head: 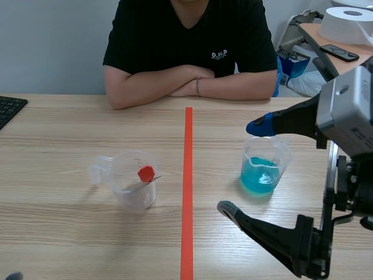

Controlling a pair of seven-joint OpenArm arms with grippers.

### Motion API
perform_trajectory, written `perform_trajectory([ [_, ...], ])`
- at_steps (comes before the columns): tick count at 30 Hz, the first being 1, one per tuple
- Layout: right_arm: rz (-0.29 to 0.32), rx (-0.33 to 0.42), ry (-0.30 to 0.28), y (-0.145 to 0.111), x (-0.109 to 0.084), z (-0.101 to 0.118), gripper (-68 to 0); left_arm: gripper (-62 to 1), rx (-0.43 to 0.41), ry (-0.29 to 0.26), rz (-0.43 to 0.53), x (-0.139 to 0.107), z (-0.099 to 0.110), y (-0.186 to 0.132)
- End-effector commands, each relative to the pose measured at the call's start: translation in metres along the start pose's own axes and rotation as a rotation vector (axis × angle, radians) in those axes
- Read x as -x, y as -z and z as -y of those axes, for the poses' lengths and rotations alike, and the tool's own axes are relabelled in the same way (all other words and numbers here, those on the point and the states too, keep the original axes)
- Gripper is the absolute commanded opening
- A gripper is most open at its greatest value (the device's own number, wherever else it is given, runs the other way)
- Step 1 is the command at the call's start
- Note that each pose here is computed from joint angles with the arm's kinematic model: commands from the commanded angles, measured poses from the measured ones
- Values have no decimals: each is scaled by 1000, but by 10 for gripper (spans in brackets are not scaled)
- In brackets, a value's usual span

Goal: Do the redox reaction experiment.
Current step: 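Lift the metal plate out of the left beaker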

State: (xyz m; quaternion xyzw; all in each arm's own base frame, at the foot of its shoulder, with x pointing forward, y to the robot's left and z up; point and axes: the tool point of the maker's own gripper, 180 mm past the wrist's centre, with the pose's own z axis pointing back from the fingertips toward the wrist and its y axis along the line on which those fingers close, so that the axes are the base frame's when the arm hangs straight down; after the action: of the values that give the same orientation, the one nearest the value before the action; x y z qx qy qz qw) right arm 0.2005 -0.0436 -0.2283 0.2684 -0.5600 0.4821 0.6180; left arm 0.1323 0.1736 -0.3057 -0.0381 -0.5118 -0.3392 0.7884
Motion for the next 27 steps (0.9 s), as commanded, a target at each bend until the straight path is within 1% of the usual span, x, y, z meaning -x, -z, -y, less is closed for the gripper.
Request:
perform_trajectory([
  [1,27,8,-17,1,-10,5,4,-164,-16,-1,-4,5,2,-5],
  [3,22,8,-20,1,-9,6,4,-164,-16,7,-35,20,6,-12],
  [5,22,9,-21,1,-9,6,4,-165,-3,4,-58,32,11,-19],
  [6,22,9,-23,1,-9,7,4,-186,3,4,-65,37,13,-23],
  [9,16,9,-22,2,-8,7,4,-309,21,6,-95,50,19,-32],
  [12,16,9,-22,2,-8,7,4,-384,33,-3,-133,61,24,-41],
  [14,18,11,-21,2,-9,7,4,-440,58,7,-162,68,31,-48],
  [18,12,18,-13,3,-7,7,4,-552,79,-6,-167,72,39,-58],
  [20,12,17,-8,5,-7,5,4,-573,83,-11,-160,71,41,-60],
  [27,6,-13,9,15,0,1,4,-573,85,-14,-153,70,41,-60],
])
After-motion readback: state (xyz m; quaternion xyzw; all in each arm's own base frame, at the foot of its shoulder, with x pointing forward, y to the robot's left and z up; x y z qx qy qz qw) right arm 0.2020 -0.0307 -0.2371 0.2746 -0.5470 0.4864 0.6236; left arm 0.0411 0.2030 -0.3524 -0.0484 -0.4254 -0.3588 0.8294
